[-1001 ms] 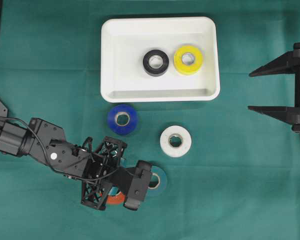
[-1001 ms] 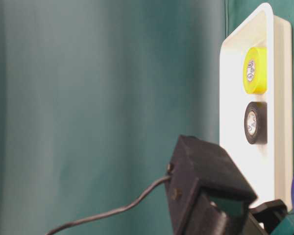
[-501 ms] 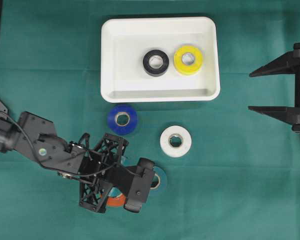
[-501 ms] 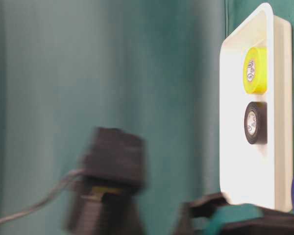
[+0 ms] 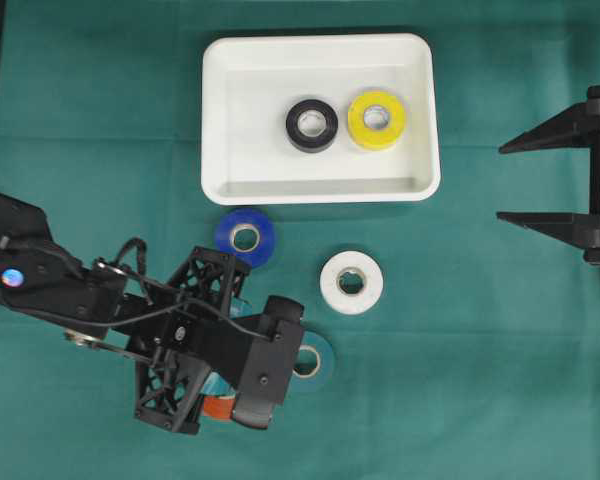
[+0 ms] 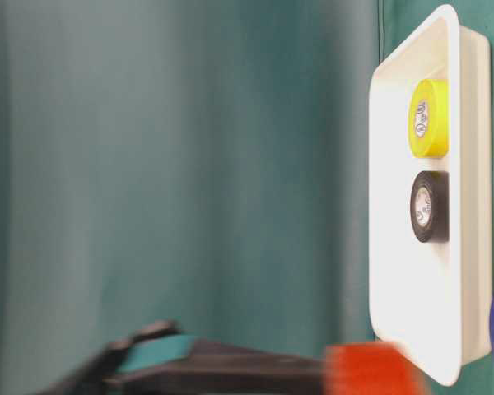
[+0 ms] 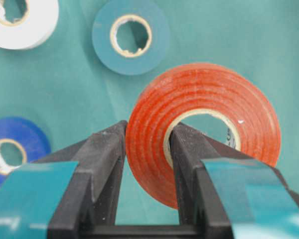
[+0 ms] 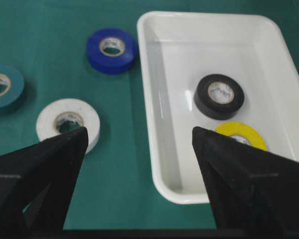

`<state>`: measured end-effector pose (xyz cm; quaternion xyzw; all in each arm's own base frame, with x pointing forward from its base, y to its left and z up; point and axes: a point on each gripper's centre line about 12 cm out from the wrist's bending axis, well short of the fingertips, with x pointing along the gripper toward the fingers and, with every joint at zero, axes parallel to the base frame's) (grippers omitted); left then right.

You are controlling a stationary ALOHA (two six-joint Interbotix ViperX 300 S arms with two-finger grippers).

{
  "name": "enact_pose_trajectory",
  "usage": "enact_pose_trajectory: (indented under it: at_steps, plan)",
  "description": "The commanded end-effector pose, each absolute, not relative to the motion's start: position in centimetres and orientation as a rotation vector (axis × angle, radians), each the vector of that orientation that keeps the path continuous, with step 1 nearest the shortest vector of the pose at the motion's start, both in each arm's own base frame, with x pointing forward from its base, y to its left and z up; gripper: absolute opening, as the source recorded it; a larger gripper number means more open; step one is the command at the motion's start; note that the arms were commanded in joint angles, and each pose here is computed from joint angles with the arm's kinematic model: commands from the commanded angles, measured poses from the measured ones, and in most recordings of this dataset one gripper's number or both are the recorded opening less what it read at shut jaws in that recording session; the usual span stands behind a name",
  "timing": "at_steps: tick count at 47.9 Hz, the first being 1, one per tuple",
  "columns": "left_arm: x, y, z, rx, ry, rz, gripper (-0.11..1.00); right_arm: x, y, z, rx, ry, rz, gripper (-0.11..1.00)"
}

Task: Pick up the tape from a random location and place it into the white case.
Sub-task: 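Close the left gripper on the red tape rim and lift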

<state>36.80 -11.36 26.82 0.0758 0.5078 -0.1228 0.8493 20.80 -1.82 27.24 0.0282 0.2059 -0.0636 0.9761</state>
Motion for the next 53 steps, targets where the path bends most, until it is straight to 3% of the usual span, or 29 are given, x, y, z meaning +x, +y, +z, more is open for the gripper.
enact_pose_trajectory:
  at_steps: [1,18,53]
  plan:
    - [36.5,-11.2,30.8,0.153,1.004,-0.259,0.21,21.0,-1.8,27.8,0.055,0.398,-0.125,0.85]
    - [36.1,-11.0,34.7,0.158,1.000,-0.254,0.21,21.0,-1.8,27.9,0.055,0.395,-0.125,0.85]
    - [36.0,-10.9,34.6,0.158,1.009,-0.253,0.21,21.0,-1.8,28.0,0.055,0.394,-0.125,0.85]
